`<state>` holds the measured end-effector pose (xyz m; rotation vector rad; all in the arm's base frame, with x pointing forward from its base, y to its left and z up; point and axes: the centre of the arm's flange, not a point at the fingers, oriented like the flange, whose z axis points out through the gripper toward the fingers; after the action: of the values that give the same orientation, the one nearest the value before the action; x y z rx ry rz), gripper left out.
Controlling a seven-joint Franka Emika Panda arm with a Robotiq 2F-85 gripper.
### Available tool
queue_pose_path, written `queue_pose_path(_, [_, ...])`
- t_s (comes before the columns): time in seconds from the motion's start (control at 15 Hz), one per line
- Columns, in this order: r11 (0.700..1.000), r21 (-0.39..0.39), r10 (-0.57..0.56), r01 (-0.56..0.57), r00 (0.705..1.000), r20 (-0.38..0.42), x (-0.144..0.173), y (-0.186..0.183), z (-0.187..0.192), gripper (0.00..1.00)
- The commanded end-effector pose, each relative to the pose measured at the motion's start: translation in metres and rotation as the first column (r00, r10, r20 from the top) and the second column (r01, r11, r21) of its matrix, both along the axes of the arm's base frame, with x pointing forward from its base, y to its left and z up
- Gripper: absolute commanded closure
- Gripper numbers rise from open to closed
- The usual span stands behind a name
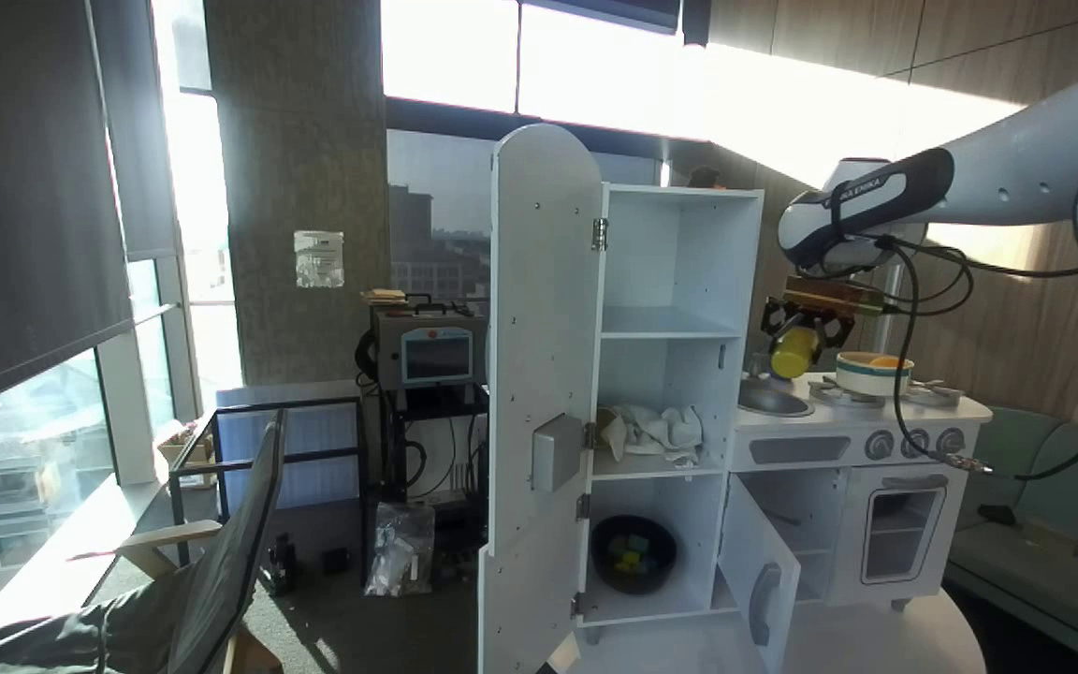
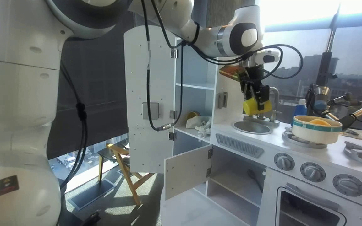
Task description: Take the yellow cup out of the sink
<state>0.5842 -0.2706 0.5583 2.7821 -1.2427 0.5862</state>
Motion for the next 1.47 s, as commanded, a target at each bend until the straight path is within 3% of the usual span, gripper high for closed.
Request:
queue_pose_path(0.0, [0.994,0.006,-0.113,0.113,0.990,0.086,-0.022,0.012,0.039,0.50])
queue_pose_path(0.33, [0.950,0.122,-0.307,0.286,0.926,0.219,-0.049,0.000,0.086,0.50])
queue_pose_path(0.53, [0.933,0.146,-0.358,0.329,0.888,0.288,-0.060,-0.021,0.091,0.50])
queue_pose_path(0.67, [0.910,0.207,-0.411,0.360,0.855,0.316,-0.065,-0.038,0.090,0.50])
queue_pose_path(1.07, [0.827,0.447,-0.524,0.341,0.754,0.396,-0.084,-0.071,0.070,0.50])
queue_pose_path(1.4, [0.777,0.545,-0.579,0.315,0.699,0.421,-0.100,-0.097,0.050,0.50])
